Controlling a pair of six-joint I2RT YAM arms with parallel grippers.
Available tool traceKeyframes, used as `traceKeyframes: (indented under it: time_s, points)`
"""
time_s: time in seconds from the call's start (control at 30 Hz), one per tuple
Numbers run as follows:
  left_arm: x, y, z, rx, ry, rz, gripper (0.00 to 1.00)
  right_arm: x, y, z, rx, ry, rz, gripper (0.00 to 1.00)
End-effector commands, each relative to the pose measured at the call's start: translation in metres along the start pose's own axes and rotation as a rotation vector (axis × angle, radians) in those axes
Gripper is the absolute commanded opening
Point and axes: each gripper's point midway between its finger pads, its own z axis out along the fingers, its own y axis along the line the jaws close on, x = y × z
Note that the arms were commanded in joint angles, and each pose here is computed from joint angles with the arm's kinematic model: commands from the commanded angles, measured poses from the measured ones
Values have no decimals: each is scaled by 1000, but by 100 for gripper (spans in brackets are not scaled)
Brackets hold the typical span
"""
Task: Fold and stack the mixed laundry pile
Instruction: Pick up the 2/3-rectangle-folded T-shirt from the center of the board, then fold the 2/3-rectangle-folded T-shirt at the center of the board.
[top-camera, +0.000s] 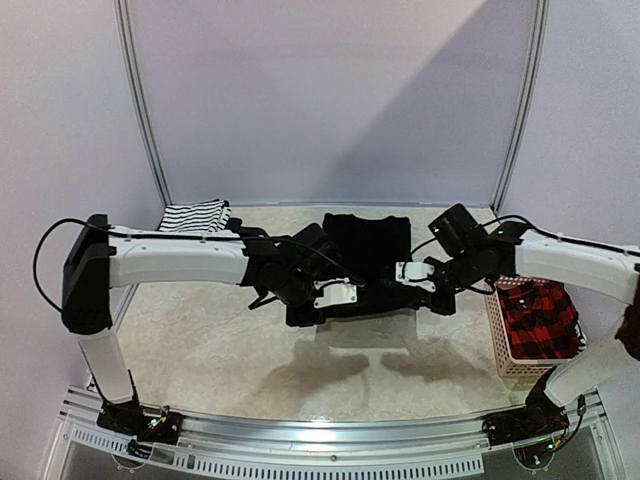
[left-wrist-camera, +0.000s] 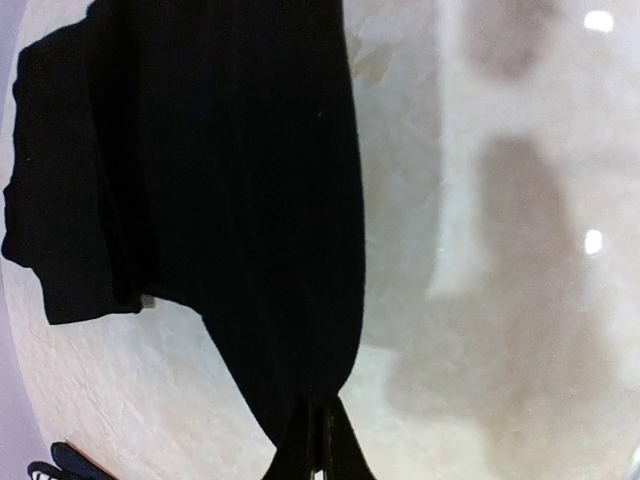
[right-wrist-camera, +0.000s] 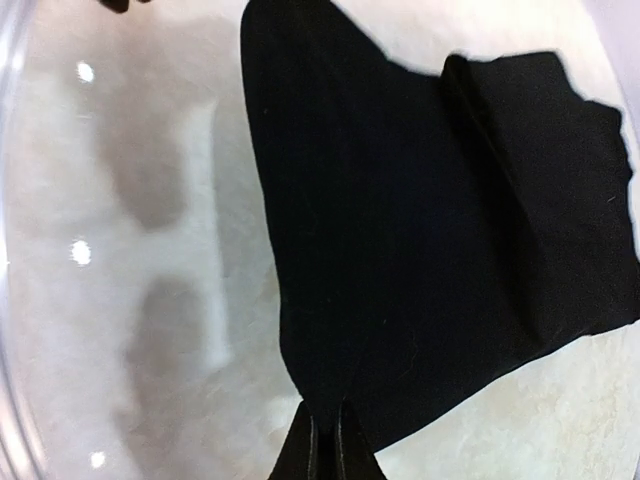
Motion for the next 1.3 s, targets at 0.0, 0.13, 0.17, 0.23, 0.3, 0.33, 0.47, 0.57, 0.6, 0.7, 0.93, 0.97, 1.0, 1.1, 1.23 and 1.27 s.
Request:
traceKeyframes:
  time_s: [0.0,0.13,0.17,0.23,0.3,0.33,0.47,0.57,0.6,0.7,0.93,0.97,1.0,1.1,1.23,1.27]
  points:
    - [-10,-23,-46,3,26,-76,0,7,49,-39,-156,-8,26,0]
    - [-24,-30,-74,-32,9,-119,0,6,65,-64,-185,-45,41,0]
    - [-28,-29,-81,-46,-3,-131,0,6,68,-67,-193,-49,47,0]
    - [-36,-25,-93,-67,-31,-160,0,6,72,-75,-197,-58,58,0]
    - [-43,-18,-104,-91,-61,-183,0,5,73,-84,-183,-70,62,0]
    - [-46,-13,-109,-108,-73,-188,0,4,71,-86,-173,-73,70,0]
    - [-53,11,-120,-204,-90,-186,0,-1,56,-94,-89,-82,82,0]
    - [-54,36,-113,-263,-82,-204,0,-4,32,-94,-6,-101,118,0]
    - [-54,45,-108,-276,-72,-216,0,-6,22,-93,12,-113,140,0]
    - [-52,74,-89,-293,-59,-284,0,-4,-12,-86,86,-139,191,0]
    - [-53,154,-45,-380,-110,-450,0,6,-98,-46,182,-161,348,0]
    - [-52,166,-38,-392,-112,-471,0,8,-111,-40,197,-157,378,0]
    - [-51,177,-30,-397,-116,-490,0,9,-125,-38,221,-158,397,0]
    - [-46,212,-5,-417,-115,-532,0,18,-170,-27,295,-139,477,0]
    - [-42,249,36,-432,-127,-586,0,46,-223,-9,389,-109,614,0]
    - [-41,258,43,-462,-131,-602,0,54,-236,2,402,-104,645,0]
